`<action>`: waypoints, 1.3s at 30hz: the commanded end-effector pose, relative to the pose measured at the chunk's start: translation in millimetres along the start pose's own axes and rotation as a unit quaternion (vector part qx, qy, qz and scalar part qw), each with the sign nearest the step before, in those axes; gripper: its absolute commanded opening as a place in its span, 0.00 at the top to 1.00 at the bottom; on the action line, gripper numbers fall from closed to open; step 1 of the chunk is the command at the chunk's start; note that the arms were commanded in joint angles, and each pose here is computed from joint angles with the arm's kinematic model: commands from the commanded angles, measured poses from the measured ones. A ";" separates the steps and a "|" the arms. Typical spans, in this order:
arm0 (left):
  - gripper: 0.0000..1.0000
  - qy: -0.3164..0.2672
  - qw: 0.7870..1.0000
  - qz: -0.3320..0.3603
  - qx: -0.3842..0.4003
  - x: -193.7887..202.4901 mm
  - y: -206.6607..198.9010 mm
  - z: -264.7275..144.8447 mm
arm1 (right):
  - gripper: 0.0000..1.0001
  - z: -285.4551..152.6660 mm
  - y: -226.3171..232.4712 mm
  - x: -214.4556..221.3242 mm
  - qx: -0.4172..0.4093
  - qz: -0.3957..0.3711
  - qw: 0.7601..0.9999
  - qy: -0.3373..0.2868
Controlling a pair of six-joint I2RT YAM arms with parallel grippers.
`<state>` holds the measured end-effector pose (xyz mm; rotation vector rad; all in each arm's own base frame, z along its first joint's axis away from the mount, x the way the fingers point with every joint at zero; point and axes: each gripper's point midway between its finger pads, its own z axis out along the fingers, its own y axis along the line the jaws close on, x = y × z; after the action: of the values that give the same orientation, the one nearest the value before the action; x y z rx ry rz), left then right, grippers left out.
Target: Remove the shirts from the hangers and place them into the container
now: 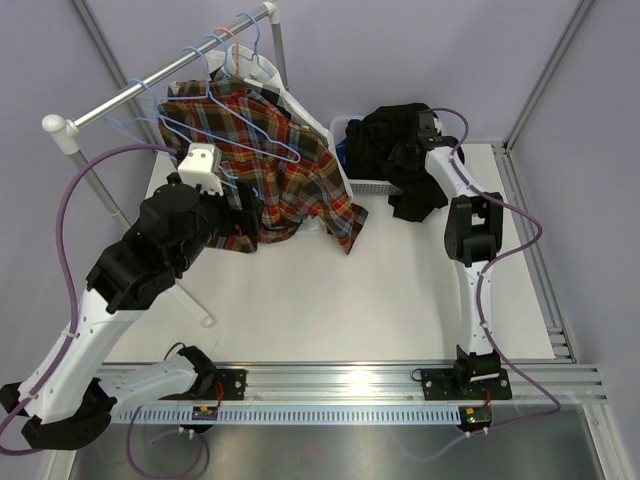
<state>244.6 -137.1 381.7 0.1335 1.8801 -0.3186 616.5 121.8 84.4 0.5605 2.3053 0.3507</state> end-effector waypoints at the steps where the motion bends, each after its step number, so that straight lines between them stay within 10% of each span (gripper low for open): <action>1: 0.01 -0.022 1.000 -0.015 0.010 -10.9 -5.5 2.3 | 0.52 -39.2 -29.5 -3.1 0.036 -0.017 0.999 0.032; 10: 0.01 -0.025 0.999 -0.005 0.025 -19.9 -13.1 4.1 | 0.08 -197.5 39.0 -115.8 -0.090 -0.089 0.981 -0.147; 18: 0.01 -0.024 0.999 0.000 0.029 -18.2 -13.3 2.6 | 0.06 -185.7 -90.4 -57.4 -0.047 0.082 0.991 -0.091; 39: 0.01 -0.017 1.000 0.007 0.019 4.0 -0.3 -5.1 | 0.05 -134.1 -113.5 8.2 -0.215 0.088 0.964 -0.132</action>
<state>238.2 -139.7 367.3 0.1880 1.8936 -0.3351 463.5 14.3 97.3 0.6471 1.9615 0.7453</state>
